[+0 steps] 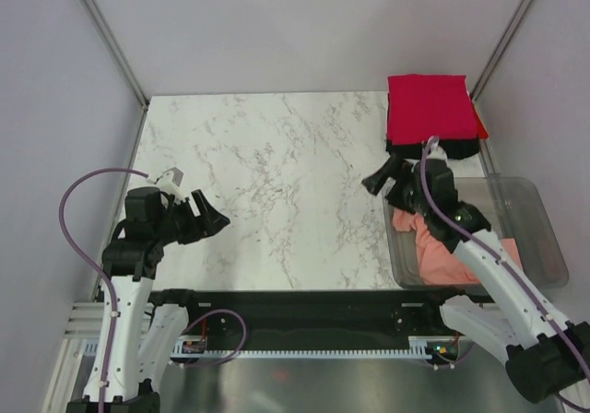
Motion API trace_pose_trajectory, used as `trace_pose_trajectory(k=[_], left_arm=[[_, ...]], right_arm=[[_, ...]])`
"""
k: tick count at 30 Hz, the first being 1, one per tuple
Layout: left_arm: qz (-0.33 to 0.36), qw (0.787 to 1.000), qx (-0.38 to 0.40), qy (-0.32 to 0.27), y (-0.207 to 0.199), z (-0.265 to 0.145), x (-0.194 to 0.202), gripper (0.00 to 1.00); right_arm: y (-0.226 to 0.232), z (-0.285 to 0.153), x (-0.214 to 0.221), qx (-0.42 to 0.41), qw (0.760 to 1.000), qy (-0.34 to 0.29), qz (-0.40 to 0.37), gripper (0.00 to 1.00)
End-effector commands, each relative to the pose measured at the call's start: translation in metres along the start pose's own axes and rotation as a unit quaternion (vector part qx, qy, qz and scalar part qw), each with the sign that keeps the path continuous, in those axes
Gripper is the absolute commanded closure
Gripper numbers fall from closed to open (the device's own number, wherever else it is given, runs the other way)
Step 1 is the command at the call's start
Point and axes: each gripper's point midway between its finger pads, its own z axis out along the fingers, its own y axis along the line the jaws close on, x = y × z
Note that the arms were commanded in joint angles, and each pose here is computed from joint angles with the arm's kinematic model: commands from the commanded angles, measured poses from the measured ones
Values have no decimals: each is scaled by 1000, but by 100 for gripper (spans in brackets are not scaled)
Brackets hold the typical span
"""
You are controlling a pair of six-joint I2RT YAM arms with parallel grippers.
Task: Fold and stack the t-shirts
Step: Reset both grippers
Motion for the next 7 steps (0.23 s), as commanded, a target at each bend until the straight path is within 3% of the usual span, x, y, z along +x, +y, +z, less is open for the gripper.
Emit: trace_pose_trajectory(k=[1, 5, 7], left_arm=[[22, 1000, 11, -10, -4, 0, -6, 22], [21, 1000, 12, -8, -4, 0, -5, 22], [21, 1000, 11, -5, -4, 1, -4, 22]], right_arm=[[4, -44, 23, -46, 998, -5, 50, 2], [-29, -68, 31, 5, 999, -19, 46, 2], [-58, -75, 29, 83, 996, -28, 29, 2]])
